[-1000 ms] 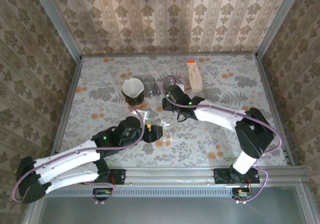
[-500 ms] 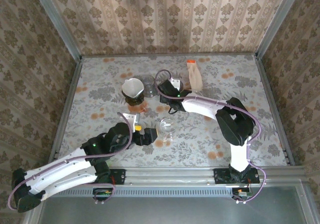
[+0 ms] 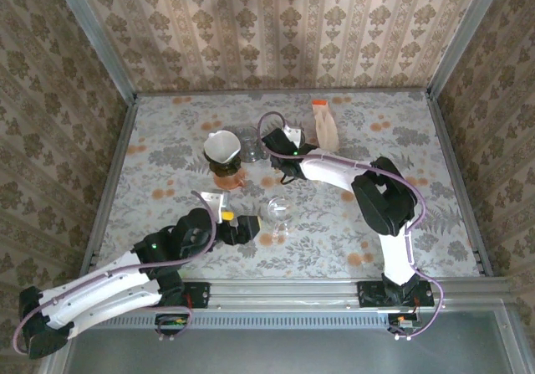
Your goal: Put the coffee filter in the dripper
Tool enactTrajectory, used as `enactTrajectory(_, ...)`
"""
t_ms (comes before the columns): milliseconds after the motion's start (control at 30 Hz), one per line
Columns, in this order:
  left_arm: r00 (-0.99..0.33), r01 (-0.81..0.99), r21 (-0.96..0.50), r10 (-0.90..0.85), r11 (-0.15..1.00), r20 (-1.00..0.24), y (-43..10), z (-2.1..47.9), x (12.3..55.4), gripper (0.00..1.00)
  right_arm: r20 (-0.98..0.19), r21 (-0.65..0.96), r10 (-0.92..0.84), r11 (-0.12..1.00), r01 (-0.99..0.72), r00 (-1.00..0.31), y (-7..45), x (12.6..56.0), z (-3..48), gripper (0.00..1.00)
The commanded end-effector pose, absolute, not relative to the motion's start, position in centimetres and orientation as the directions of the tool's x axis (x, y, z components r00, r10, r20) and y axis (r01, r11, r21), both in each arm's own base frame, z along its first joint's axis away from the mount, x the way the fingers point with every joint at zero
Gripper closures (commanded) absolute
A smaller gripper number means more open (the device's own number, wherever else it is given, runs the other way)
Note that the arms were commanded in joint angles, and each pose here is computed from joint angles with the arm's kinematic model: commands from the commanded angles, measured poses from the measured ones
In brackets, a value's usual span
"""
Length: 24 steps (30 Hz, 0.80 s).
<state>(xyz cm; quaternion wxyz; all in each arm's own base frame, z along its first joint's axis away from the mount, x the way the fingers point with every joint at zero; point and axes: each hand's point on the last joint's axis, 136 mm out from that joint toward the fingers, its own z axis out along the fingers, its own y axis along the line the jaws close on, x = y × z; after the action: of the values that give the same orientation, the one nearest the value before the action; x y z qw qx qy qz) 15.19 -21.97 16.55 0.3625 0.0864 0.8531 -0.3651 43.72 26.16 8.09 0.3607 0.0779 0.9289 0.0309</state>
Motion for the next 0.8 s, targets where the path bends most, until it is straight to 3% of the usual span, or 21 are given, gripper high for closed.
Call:
enactTrajectory(0, -0.731, 0.385, -0.572, -0.139, 0.724, -0.668, -21.6, 16.1, 15.3, 0.0, -0.672, 0.073, 0.142, 0.989, 0.126, -0.727, 25.6, 44.2, 8.0, 0.72)
enactTrajectory(267, -0.732, 0.384, -0.573, -0.14, 0.724, -0.667, -21.6, 16.0, 15.3, 0.0, -0.704, 0.053, 0.089, 0.996, 0.072, -0.704, 25.6, 44.3, 9.3, 0.86)
enactTrajectory(433, -0.73, 0.386, -0.573, -0.14, 0.723, -0.669, -21.6, 16.1, 15.3, 0.0, -0.737, 0.073, 0.07, 0.997, 0.023, -0.672, 25.7, 43.6, 12.1, 0.9)
enactTrajectory(767, -0.707, 0.4, -0.553, -0.139, 0.731, -0.694, -21.3, 17.0, 15.6, 0.0, -0.768, 0.128, 0.021, 0.984, -0.121, -0.64, 23.8, 36.1, 19.3, 0.9)
